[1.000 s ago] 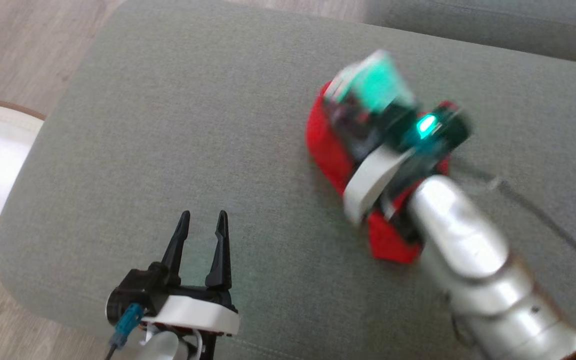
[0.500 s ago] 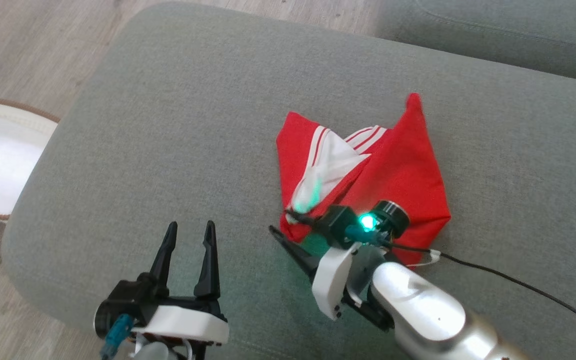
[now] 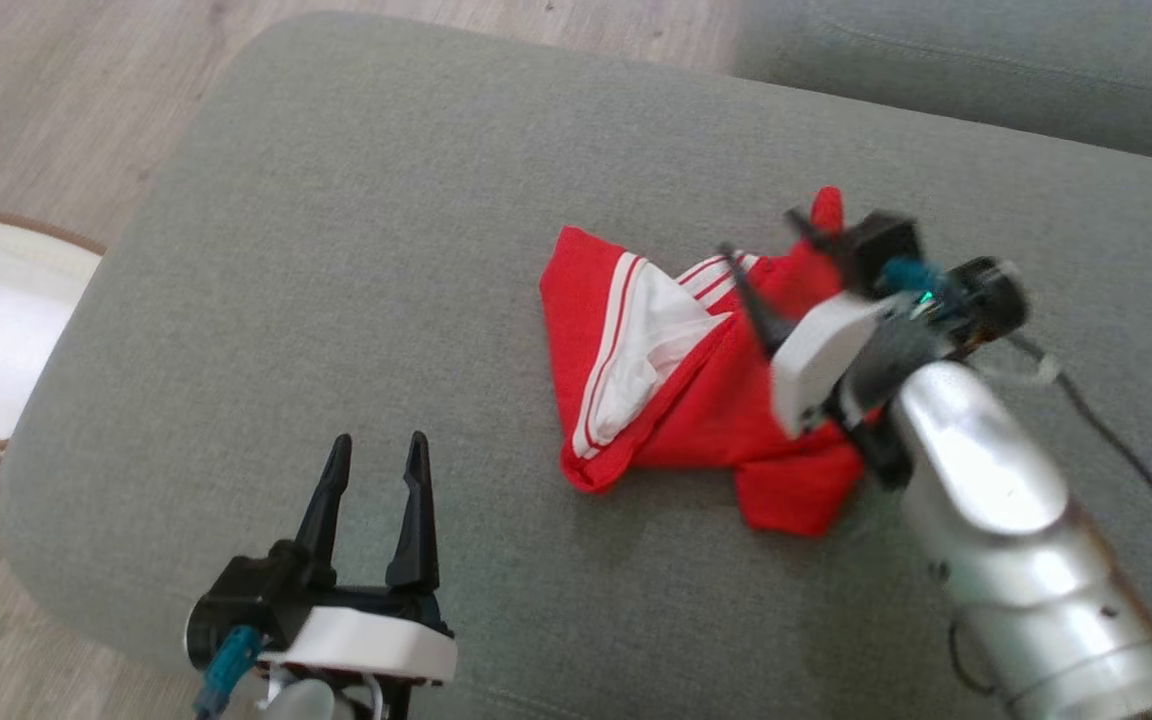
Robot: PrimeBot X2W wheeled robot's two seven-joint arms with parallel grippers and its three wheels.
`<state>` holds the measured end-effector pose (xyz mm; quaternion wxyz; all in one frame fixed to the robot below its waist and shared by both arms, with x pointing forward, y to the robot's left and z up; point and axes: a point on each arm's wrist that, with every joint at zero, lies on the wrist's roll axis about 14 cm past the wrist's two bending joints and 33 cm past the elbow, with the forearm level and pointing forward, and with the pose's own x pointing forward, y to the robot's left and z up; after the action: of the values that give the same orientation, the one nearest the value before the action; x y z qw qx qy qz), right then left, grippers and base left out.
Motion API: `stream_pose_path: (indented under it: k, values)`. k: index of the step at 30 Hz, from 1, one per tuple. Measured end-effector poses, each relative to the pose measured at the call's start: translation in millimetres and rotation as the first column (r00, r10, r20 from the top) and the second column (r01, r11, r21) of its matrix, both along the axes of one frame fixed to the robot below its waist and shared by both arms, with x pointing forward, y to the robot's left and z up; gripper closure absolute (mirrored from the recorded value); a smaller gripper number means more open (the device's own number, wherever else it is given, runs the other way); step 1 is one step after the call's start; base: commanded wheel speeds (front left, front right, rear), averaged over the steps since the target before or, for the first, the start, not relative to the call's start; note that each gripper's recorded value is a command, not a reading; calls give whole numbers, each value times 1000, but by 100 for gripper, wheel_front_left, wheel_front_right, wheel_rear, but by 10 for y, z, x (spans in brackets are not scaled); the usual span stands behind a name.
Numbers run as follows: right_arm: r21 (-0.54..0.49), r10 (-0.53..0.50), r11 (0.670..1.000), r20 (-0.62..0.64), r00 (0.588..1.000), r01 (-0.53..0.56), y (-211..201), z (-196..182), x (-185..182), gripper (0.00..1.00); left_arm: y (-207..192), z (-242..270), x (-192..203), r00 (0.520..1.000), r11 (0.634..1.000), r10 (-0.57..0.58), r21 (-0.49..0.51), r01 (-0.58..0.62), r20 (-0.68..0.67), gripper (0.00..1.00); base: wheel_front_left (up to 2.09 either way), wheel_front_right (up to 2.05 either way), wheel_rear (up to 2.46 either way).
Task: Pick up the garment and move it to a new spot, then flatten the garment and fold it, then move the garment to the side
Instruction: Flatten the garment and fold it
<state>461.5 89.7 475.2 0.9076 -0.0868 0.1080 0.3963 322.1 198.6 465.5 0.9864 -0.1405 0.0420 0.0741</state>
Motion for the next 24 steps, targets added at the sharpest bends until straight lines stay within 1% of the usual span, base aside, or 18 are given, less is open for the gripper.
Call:
stream_pose_path:
  k: [3, 4, 5, 8, 12, 13, 16, 17, 18, 19, 20, 21, 24]
  values:
    - [-67, -76, 995, -15, 997, 75, -164, -45, 272, 0, 9, -1, -16, 1000, 1000, 6, 0, -6, -3, 0, 0, 0, 0]
    - [-121, -108, 987, -38, 993, 103, -230, -114, 398, 0, 16, -15, -37, 1000, 1000, 12, -1, -12, -9, 0, 0, 0, 0]
    - [-145, -123, 983, -62, 990, 113, -252, -163, 444, 0, 24, -21, -49, 1000, 1000, 18, -2, -18, -12, 0, 0, 0, 0]
    - [-214, -154, 969, -125, 980, 125, -294, -315, 541, 0, 74, -43, -90, 999, 999, 44, -3, -44, -22, 0, 0, 0, 0]
    - [-324, -198, 937, -178, 964, 133, -418, -515, 663, 0, 127, -76, -138, 996, 997, 75, -7, -76, -37, 0, 0, 0, 0]
    - [-324, -198, 937, -178, 964, 133, -418, -515, 663, 0, 127, -76, -138, 996, 997, 75, -7, -76, -37, 0, 0, 0, 0]
    - [-359, -238, 924, -269, 933, 132, -471, -711, 638, 0, 153, -108, -164, 994, 995, 95, -11, -95, -49, 0, 0, 0, 0]
    - [-366, -247, 921, -296, 923, 129, -484, -776, 612, 28, 159, -115, -169, 994, 995, 98, -11, -99, -52, 0, 0, 0, 0]
    - [-367, -256, 921, -319, 912, 130, -498, -827, 595, 53, 161, -122, -170, 993, 995, 101, -12, -102, -55, 0, 0, 0, 0]
    - [-367, -262, 921, -333, 906, 131, -511, -859, 585, 70, 162, -130, -171, 993, 995, 102, -12, -103, -58, 0, 0, 0, 0]
    - [-366, -266, 921, -339, 902, 134, -523, -874, 583, 96, 162, -136, -168, 993, 995, 102, -12, -103, -60, 0, 0, 0, 0]
    - [-362, -269, 922, -341, 901, 139, -534, -880, 585, 100, 159, -142, -162, 993, 995, 101, -13, -102, -61, 0, 0, 0, 0]
    - [-325, -273, 931, -319, 908, 166, -566, -839, 627, 100, 117, -165, -131, 995, 997, 80, -17, -82, -66, 0, 0, 0, 0]
